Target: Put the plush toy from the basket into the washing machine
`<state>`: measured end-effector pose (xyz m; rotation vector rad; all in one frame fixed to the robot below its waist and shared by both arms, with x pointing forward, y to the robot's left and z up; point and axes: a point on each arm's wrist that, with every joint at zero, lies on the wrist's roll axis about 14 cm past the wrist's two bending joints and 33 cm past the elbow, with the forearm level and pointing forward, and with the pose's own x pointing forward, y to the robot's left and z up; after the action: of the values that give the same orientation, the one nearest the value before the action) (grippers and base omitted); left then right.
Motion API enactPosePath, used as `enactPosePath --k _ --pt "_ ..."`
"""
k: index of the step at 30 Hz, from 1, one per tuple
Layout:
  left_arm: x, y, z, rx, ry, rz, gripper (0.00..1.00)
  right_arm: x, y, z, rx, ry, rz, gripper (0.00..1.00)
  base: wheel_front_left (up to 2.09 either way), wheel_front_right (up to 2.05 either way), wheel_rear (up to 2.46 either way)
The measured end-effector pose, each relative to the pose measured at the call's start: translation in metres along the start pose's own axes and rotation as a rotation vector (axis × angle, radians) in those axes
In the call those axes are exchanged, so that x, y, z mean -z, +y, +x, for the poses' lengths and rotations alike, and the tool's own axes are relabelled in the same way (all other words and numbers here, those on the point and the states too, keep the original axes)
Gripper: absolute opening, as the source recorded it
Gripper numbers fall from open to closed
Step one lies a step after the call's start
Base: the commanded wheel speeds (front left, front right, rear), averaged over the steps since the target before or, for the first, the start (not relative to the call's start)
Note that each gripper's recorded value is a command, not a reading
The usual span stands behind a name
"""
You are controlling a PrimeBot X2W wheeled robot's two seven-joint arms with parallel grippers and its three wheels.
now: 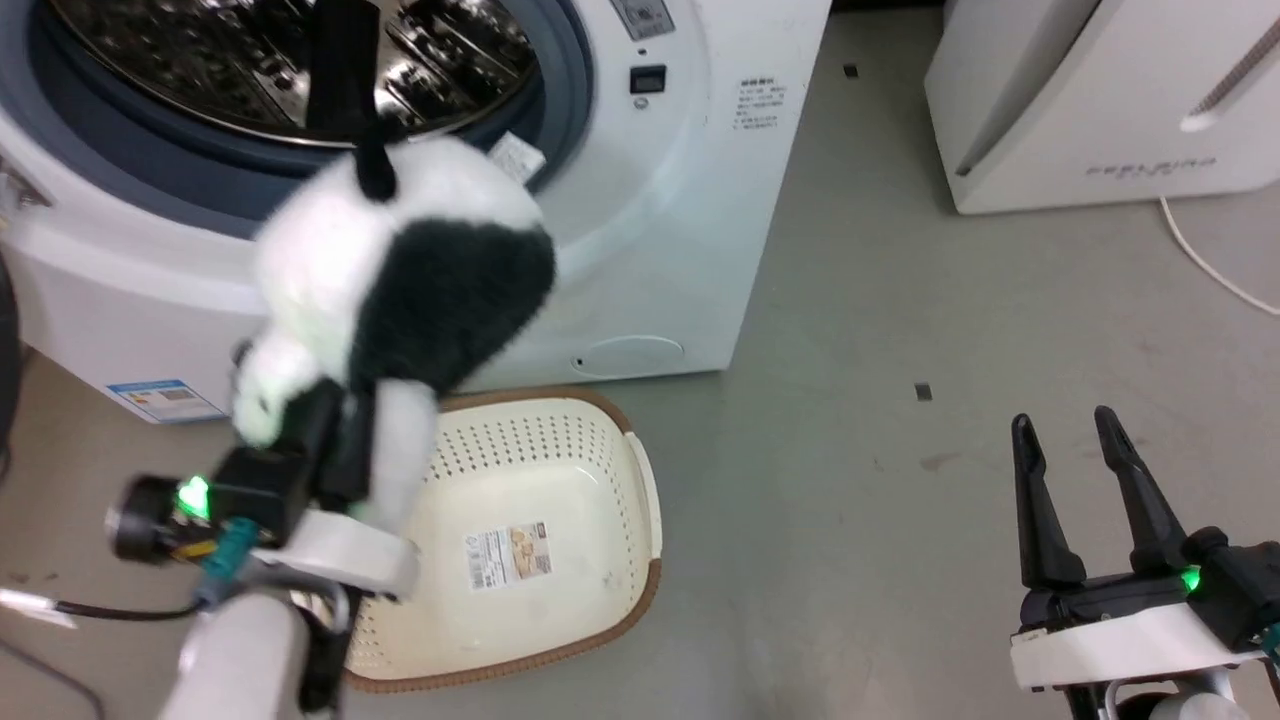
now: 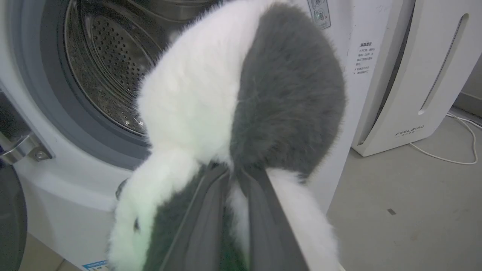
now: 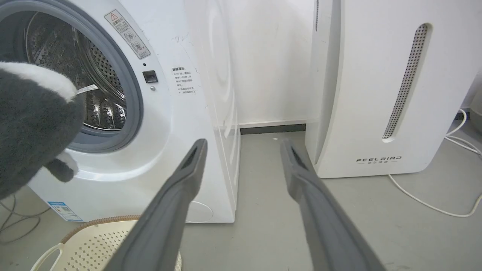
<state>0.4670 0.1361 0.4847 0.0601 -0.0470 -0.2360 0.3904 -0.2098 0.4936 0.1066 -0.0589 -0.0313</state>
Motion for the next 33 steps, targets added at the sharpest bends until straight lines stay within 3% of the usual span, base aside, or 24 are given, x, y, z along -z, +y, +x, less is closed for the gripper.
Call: enactPosePath --k 11,24,33 --pt "-0.025 0.032 0.092 0.073 -0.042 0.103 0.0 0.019 -0.015 0.016 0.044 0.039 0.009 1.0 0.0 0.0 0.0" --pt "0.034 0.061 0.215 0.139 0.242 0.288 0.0 0.068 -0.039 0.034 0.11 0.148 0.004 1.0 0.0 0.0 0.0" --pt "0.074 0.07 0.271 0.134 0.362 0.294 0.0 0.099 -0.052 0.028 0.148 0.238 -0.015 1.0 0.0 0.0 0.0"
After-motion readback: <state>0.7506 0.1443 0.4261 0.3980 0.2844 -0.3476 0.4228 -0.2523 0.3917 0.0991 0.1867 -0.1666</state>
